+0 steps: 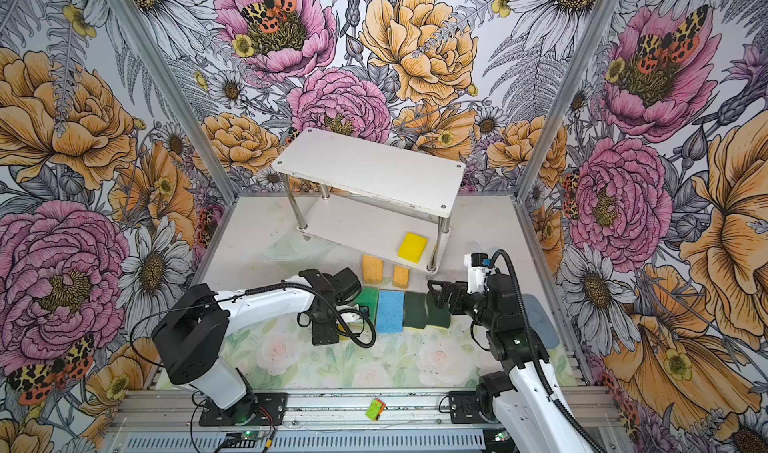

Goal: Place and organize the cleaning sponges onto the shelf
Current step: 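Close the left gripper on the yellow sponge and lift it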

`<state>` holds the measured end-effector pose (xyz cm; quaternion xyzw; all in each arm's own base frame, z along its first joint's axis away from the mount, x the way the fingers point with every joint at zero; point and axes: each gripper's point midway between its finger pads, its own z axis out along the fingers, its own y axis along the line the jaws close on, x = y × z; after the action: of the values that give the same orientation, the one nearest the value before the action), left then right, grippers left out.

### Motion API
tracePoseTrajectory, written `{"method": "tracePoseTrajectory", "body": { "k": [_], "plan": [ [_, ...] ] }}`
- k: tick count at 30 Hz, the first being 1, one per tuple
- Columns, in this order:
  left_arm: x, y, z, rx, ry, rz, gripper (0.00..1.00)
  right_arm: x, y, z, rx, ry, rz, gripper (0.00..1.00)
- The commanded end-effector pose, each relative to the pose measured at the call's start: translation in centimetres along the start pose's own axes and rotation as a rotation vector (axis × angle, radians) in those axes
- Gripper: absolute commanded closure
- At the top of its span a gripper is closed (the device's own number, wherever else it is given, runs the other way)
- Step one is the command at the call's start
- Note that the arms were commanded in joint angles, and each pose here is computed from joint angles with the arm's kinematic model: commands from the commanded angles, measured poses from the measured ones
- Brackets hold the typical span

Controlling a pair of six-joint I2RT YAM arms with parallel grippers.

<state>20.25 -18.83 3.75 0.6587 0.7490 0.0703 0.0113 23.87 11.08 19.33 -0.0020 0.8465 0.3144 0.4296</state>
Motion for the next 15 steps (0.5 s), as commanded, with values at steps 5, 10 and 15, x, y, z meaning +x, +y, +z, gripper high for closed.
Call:
{"method": "tracePoseTrajectory", "body": {
  "k": [5, 10, 15],
  "plan": [
    [-0.75, -0.27, 0.41, 0.011, -0.014, 0.016, 0.28, -0.37, 0.15, -0.11, -0.001, -0.023, -0.024, 0.00],
    [-0.70, -0.34, 0.51, 0.010, -0.008, 0.016, 0.28, -0.47, 0.23, -0.18, -0.004, -0.027, -0.024, 0.00],
    [-0.93, -0.06, -0.06, -0.007, -0.022, -0.001, 0.37, -0.58, 0.38, -0.27, -0.008, -0.030, -0.025, 0.00]
  ]
}}
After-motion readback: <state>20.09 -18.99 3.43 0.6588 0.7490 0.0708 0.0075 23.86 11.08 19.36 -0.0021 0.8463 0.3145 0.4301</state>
